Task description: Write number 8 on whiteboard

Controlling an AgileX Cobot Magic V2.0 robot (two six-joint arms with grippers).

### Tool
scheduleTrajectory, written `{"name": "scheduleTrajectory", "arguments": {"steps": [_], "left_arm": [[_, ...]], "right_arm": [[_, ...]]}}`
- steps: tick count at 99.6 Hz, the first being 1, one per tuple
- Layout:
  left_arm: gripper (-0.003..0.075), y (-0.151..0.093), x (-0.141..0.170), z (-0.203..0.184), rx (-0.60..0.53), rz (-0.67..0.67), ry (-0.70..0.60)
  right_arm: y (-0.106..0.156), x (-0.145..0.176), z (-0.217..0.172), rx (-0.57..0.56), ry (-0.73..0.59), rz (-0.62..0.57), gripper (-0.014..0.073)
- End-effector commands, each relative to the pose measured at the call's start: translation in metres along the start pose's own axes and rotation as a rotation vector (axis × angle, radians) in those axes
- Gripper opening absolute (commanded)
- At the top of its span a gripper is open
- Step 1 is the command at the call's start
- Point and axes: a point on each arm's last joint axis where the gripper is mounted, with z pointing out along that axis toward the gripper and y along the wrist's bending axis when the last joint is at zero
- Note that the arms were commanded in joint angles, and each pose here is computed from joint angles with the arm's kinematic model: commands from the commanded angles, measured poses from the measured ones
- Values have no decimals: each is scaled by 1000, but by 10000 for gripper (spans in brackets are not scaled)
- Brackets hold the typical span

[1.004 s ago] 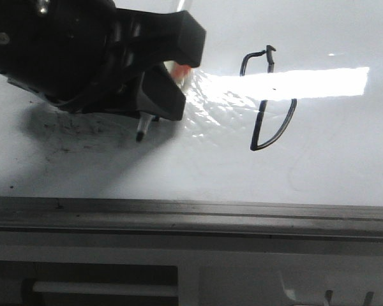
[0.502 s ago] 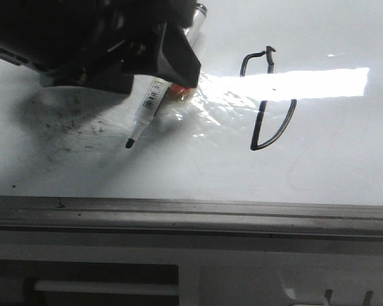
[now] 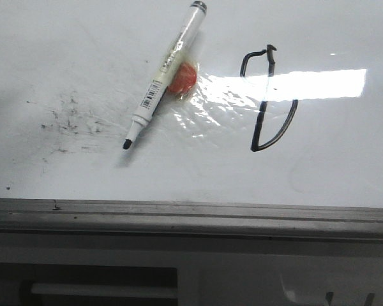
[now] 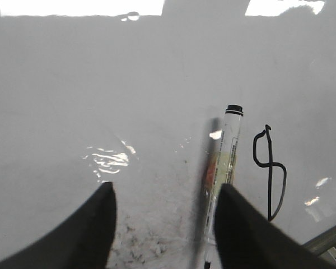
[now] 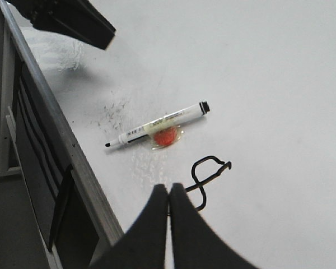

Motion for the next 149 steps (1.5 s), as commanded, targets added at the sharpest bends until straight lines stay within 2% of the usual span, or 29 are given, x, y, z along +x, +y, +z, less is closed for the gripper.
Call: {"name": "scheduleTrajectory", "arguments": {"steps": [1,9,28,82,100,105,113,122,129,132,133,134,136,137,149], "left_arm": [[127,1,-2,-19,44,-24,-58],[-20,5,4,-28,55,-28,-75],[-20,6,11,-35,86,-31,-83],[-20,6,11,-34,83,-31,-81],[-20,10,30,-31,75,-17,-26],[-20,16,36,-31,35,16,-18],[-20,24,45,-31,-14,141,-28],[-20,37,55,-33,-86,203,-55],[-20,46,62,-37,-134,186,-90],[-20,48,63,-40,-146,221,-113],[-20,49,65,-40,-148,192,-116],[-20,50,65,-41,-155,224,-121],[-20,52,67,-43,-166,195,-131],[-20,52,66,-44,-167,228,-140],[-20,61,77,-56,-234,178,-184]], "right_arm": [[-4,-5,-6,77,-123,4,-43],[-2,0,-10,92,-151,5,-43],[0,4,-10,89,-145,5,-43],[0,4,-10,89,-145,5,-43],[0,4,-10,89,-145,5,-43],[0,4,-10,89,-145,5,-43],[0,4,-10,89,-145,5,-43],[0,4,-10,89,-145,5,-43],[0,4,-10,89,-145,5,-43],[0,4,-10,89,-145,5,-43],[0,4,-10,89,-145,5,-43],[0,4,-10,89,-145,5,-43],[0,4,-10,89,-145,5,-43],[0,4,-10,89,-145,5,-43],[0,4,-10,89,-145,5,-43]]}}
